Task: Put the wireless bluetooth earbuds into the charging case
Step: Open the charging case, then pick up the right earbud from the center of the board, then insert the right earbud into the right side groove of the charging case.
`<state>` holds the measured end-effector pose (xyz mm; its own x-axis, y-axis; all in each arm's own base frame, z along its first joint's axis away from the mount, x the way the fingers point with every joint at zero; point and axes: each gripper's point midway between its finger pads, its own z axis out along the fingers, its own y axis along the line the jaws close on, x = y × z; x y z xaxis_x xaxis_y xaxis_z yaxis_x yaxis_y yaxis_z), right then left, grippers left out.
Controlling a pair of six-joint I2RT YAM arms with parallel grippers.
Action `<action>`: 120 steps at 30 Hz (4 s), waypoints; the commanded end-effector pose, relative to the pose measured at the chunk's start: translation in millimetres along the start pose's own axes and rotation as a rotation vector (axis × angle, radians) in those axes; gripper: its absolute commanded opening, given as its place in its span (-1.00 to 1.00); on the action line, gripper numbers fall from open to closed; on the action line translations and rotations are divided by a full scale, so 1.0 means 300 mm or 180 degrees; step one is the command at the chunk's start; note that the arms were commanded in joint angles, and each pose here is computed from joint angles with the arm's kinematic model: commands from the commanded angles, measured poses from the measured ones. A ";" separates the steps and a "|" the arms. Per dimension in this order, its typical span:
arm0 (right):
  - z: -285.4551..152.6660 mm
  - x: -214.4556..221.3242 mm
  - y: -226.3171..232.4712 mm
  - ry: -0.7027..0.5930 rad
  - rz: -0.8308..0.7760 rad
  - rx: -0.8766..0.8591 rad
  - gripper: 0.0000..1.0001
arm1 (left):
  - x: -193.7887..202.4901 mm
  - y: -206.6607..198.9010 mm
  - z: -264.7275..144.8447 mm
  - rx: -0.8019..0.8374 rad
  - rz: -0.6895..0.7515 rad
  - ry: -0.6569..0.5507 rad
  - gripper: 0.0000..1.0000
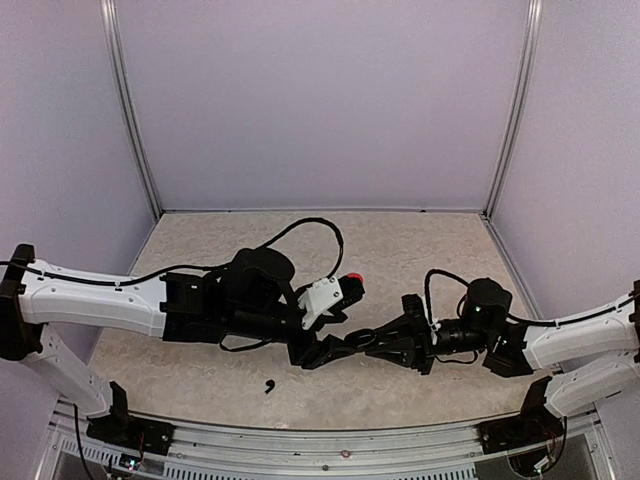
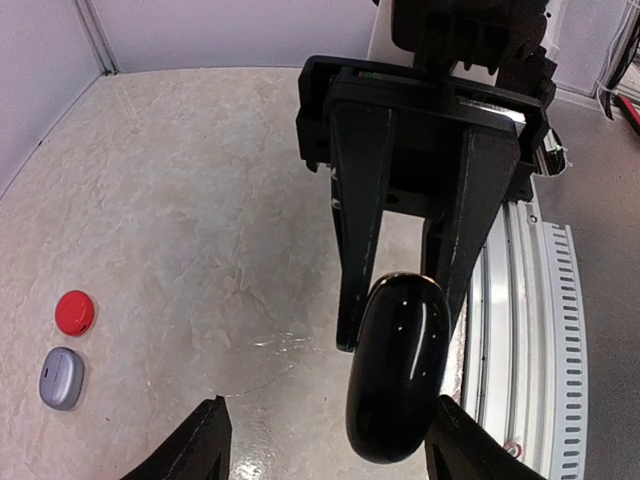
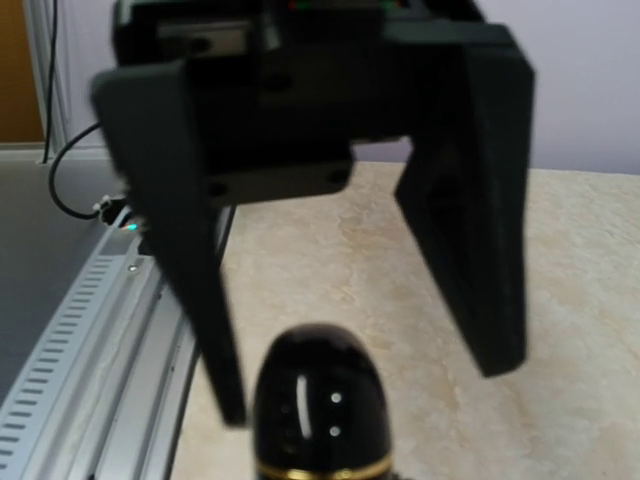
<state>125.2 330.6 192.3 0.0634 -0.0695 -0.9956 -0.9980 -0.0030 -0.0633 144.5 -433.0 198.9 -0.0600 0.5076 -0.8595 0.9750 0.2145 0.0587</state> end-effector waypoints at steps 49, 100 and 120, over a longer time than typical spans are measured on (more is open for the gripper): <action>-0.038 0.023 -0.071 0.0088 0.0067 0.0485 -1.00 | 0.571 0.095 -0.250 -0.1025 -0.2716 0.1891 0.19; -0.062 0.017 -0.102 0.0110 0.0002 0.0714 -1.00 | 0.618 0.185 -0.043 -0.0937 -0.2173 0.2383 -0.69; -0.052 -0.208 -0.280 -0.0526 -0.0395 0.1500 -1.00 | -0.322 0.258 -0.343 -0.0961 -0.1318 -0.1833 -0.73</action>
<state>194.1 316.5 220.8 0.1467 -0.0388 -0.9884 -0.9077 0.3919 -0.1502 210.6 -370.1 290.3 -0.3641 0.0104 -0.9313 0.7523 0.5928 -0.2875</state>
